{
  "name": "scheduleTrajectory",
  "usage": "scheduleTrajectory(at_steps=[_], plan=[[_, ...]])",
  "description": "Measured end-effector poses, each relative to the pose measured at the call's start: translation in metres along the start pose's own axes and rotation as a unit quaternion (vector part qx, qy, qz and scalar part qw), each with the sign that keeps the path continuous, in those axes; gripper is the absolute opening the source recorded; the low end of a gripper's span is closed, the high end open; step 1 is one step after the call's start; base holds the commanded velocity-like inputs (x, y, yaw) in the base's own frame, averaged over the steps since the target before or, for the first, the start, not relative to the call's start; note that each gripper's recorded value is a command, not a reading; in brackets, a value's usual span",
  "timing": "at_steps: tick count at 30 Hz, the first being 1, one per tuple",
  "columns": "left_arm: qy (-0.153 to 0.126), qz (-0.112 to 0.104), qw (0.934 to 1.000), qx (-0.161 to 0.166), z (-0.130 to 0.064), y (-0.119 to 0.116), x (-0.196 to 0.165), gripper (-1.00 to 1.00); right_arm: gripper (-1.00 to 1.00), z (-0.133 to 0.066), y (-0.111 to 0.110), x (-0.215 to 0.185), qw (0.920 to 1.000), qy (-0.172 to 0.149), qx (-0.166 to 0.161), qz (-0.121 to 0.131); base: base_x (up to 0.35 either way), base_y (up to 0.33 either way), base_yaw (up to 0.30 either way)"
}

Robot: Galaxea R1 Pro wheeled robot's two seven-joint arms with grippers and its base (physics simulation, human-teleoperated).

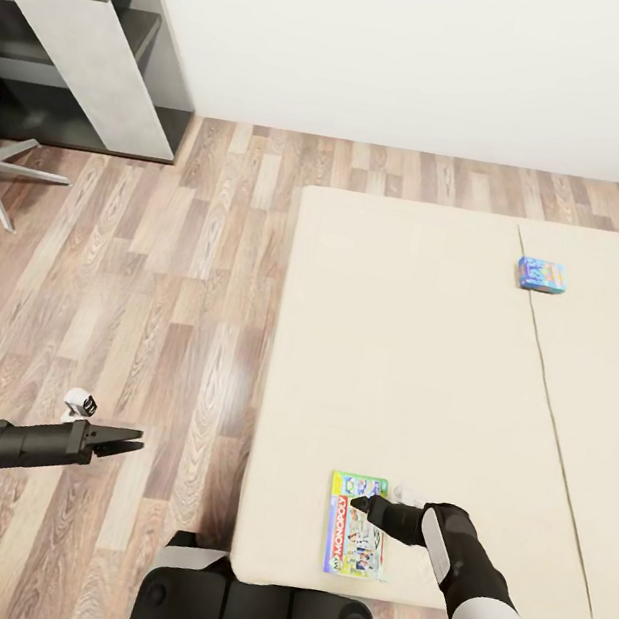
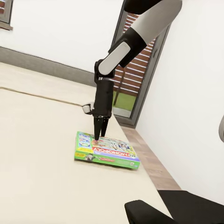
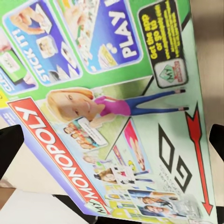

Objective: Put all the toys in the child's room - the three board games (two on the bed and one on the table), the two jigsaw puzzles on the table, and the tennis ball on the table - inside the toy box on the table in the child's room.

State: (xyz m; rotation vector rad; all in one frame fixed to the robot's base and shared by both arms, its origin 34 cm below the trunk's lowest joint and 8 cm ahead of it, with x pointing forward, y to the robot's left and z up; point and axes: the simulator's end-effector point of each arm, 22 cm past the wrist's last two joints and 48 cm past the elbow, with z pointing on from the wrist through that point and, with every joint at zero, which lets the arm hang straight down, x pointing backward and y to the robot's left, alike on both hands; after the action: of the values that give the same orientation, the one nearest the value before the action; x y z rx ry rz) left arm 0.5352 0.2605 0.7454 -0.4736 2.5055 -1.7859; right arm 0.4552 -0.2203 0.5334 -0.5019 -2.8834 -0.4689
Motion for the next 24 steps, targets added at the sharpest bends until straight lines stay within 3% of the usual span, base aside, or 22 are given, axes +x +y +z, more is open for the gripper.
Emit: scheduleTrajectory(at_steps=[12,24], plan=[[0.0,0.0,1.0,0.0,0.0001,0.0,0.0001,1.0,1.0,0.0,0.0001,0.0,1.0,0.0,0.0,0.0,0.0,0.094,0.0],[0.0,0.0,1.0,0.0,0.0,0.0,0.0,1.0,1.0,-0.0002,0.0005,-0.0011,1.0,-0.002,-0.001,0.0,0.0,0.009,0.0]])
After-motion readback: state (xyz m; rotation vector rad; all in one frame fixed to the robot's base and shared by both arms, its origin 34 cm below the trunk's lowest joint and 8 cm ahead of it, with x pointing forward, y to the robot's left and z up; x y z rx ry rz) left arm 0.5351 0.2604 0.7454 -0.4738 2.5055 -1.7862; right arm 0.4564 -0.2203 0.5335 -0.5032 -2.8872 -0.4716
